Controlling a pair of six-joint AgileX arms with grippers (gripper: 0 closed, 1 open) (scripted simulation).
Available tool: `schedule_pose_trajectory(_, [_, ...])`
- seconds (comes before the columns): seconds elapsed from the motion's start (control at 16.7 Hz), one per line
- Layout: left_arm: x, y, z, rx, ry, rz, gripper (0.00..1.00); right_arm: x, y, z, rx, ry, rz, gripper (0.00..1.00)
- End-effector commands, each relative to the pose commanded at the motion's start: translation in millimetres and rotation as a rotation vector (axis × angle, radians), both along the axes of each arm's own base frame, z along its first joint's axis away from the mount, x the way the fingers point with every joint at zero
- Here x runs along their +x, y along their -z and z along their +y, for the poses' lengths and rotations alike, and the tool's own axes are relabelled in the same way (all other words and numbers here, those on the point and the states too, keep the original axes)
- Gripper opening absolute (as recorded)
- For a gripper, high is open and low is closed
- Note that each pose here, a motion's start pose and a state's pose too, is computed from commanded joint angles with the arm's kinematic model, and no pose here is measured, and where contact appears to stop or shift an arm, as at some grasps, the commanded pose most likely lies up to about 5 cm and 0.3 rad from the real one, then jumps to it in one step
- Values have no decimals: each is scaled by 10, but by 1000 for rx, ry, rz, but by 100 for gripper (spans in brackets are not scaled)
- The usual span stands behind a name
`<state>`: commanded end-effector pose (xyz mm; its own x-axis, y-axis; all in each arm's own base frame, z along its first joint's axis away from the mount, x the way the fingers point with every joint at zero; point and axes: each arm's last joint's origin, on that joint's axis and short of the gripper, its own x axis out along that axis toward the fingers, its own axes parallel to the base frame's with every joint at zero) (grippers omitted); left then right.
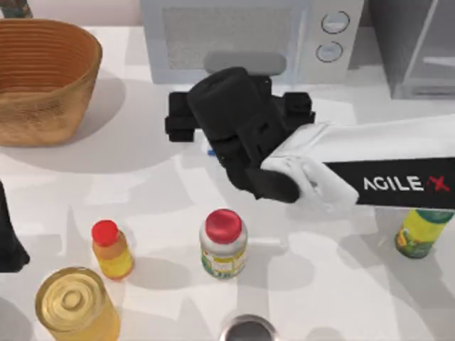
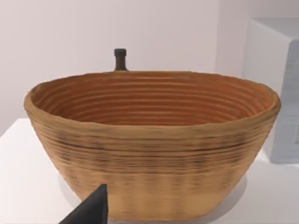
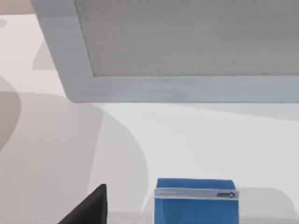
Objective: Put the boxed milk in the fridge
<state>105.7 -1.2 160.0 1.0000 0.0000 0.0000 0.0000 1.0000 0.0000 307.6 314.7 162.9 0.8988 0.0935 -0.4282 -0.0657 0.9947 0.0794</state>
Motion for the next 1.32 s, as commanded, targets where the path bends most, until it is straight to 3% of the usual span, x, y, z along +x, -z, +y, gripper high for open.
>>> schedule_pose_trajectory(0.18, [0, 0, 0, 0, 0, 0, 100, 153, 501, 205, -51, 48, 34, 100])
schedule_pose_trajectory(0.36, [0, 0, 0, 0, 0, 0, 100, 211, 770, 280, -78, 72, 52, 100])
schedule_pose_trajectory(0.72, [0, 0, 0, 0, 0, 0, 100, 232, 800, 263, -83, 77, 57, 100])
schedule_pose_trajectory(1.32, [0, 0, 0, 0, 0, 0, 100, 651, 973, 273, -82, 73, 54, 100])
